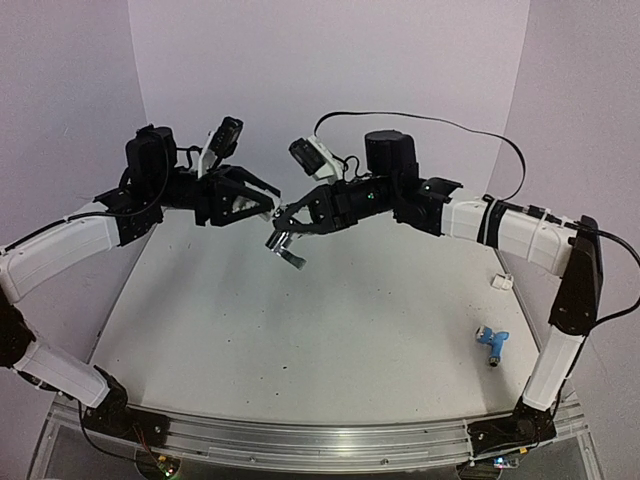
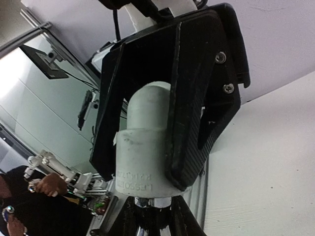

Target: Install the water faucets

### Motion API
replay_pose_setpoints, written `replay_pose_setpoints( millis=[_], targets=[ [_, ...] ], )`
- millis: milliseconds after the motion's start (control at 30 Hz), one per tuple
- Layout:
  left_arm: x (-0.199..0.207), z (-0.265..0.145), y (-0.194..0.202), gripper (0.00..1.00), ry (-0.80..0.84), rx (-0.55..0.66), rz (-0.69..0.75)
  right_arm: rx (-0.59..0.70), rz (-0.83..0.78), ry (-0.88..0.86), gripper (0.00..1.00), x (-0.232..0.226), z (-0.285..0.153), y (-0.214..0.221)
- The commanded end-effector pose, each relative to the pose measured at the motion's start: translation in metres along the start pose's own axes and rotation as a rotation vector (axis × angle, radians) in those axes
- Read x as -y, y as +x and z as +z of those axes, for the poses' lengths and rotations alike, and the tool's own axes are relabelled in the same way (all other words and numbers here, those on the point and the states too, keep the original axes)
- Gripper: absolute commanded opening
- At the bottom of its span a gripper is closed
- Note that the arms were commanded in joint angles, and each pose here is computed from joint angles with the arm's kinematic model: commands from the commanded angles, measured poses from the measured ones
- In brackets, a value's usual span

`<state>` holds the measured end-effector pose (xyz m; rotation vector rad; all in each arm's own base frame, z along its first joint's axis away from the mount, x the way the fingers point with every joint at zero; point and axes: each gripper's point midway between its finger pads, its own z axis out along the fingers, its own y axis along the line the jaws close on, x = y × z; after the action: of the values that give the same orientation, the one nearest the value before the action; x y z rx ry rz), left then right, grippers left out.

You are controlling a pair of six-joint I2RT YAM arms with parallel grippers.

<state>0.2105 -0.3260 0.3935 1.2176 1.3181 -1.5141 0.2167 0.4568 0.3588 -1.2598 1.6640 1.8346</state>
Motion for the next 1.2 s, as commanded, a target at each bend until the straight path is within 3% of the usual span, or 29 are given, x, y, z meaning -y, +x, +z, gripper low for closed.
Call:
replay_pose_setpoints(
  millis=[0,67,100,133,167,267,300,367,400,467,600,700,800,1067,1133,1167],
  targets=[
    [-0.005,-0.024,-0.027,0.28,0.012,0.016,0.126,-0.008,-0.150,-0.236,0.00,-0.103,-0.030,-0.031],
    [-0.031,-0.041,-0.033,0.69,-0.152,0.065,-0.016,0.051,-0.176,-0.148,0.00,-0.088,-0.042,-0.033],
    [-0.033,-0.045,-0.033,0.75,-0.179,0.072,-0.042,0.064,-0.170,-0.105,0.00,-0.078,-0.045,-0.030],
    [-0.029,-0.052,-0.030,0.97,-0.221,0.072,-0.091,0.083,-0.194,0.018,0.00,-0.058,-0.049,-0.028],
    [-0.026,-0.054,-0.026,0.99,-0.229,0.067,-0.111,0.085,-0.235,0.136,0.00,-0.041,-0.052,-0.027],
    [-0.020,-0.068,-0.021,1.00,-0.362,0.104,-0.222,0.100,-0.323,0.448,0.00,0.005,-0.070,-0.029],
    [-0.030,-0.082,-0.024,1.00,-0.504,0.155,-0.305,0.100,-0.363,0.542,0.00,0.020,-0.077,-0.027],
    [-0.042,-0.095,-0.025,1.00,-0.609,0.214,-0.417,0.099,-0.416,0.617,0.00,0.030,-0.082,-0.029],
    [-0.050,-0.101,-0.025,1.00,-0.657,0.276,-0.554,0.102,-0.458,0.718,0.00,0.041,-0.088,-0.033],
    [-0.065,-0.103,-0.011,0.99,-0.670,0.357,-0.822,0.092,-0.535,0.851,0.00,0.056,-0.095,-0.036],
    [-0.078,-0.082,0.003,1.00,-0.492,0.468,-1.096,0.074,-0.667,1.002,0.00,0.070,-0.092,-0.041],
    [-0.081,-0.069,0.001,1.00,-0.445,0.497,-1.099,0.057,-0.724,1.054,0.00,0.074,-0.083,-0.041],
    [-0.084,-0.039,0.003,1.00,-0.413,0.444,-1.081,0.010,-0.772,1.088,0.00,0.081,-0.067,-0.037],
    [-0.091,-0.002,0.017,0.99,-0.390,0.392,-1.058,-0.001,-0.768,1.002,0.00,0.073,-0.038,-0.027],
    [-0.094,0.002,0.023,0.91,-0.389,0.367,-1.045,0.008,-0.743,0.969,0.00,0.070,-0.033,-0.026],
    [-0.094,0.006,0.024,0.82,-0.380,0.344,-1.019,0.010,-0.725,0.948,0.00,0.068,-0.031,-0.026]
  ],
)
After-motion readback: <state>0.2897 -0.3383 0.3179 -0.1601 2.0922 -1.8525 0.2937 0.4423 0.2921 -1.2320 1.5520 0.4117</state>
